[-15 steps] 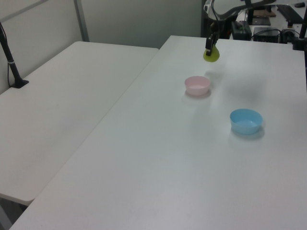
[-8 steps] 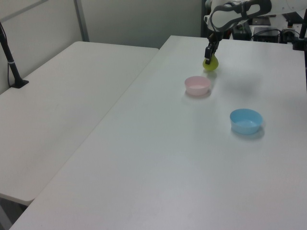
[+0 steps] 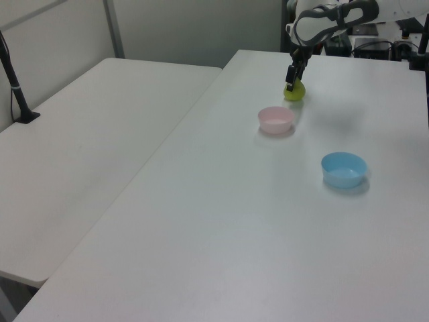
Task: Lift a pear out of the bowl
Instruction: 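Lower the held pear onto the table beside the pink bowl, then open the gripper, release the pear, and raise the gripper away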
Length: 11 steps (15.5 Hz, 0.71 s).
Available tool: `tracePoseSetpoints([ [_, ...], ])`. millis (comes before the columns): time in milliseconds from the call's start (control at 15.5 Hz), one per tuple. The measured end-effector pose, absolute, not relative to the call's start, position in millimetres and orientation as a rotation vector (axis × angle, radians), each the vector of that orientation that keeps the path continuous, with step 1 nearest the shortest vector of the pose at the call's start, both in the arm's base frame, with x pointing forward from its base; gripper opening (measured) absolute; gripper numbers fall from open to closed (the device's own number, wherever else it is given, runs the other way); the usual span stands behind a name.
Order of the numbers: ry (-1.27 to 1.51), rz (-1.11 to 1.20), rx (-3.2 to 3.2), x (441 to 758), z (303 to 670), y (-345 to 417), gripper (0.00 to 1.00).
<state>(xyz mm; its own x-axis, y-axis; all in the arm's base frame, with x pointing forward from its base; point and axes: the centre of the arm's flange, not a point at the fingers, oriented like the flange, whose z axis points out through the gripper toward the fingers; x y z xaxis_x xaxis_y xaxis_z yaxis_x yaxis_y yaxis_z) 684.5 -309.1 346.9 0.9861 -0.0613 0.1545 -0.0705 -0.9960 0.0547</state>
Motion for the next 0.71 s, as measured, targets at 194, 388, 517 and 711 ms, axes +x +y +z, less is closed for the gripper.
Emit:
tracePoseSetpoints([
  [194, -0.099, 0.276, 3.059, 685.7, 366.4, -308.0, 1.0],
  [388, -0.022, 0.259, 3.086, 680.2, 440.5, -267.3, 1.0],
  [517, 0.02, 0.228, 3.11, 673.5, 487.8, -226.1, 1.0],
  [711, -0.072, 0.189, 3.143, 651.2, 561.2, -158.0, 1.0],
])
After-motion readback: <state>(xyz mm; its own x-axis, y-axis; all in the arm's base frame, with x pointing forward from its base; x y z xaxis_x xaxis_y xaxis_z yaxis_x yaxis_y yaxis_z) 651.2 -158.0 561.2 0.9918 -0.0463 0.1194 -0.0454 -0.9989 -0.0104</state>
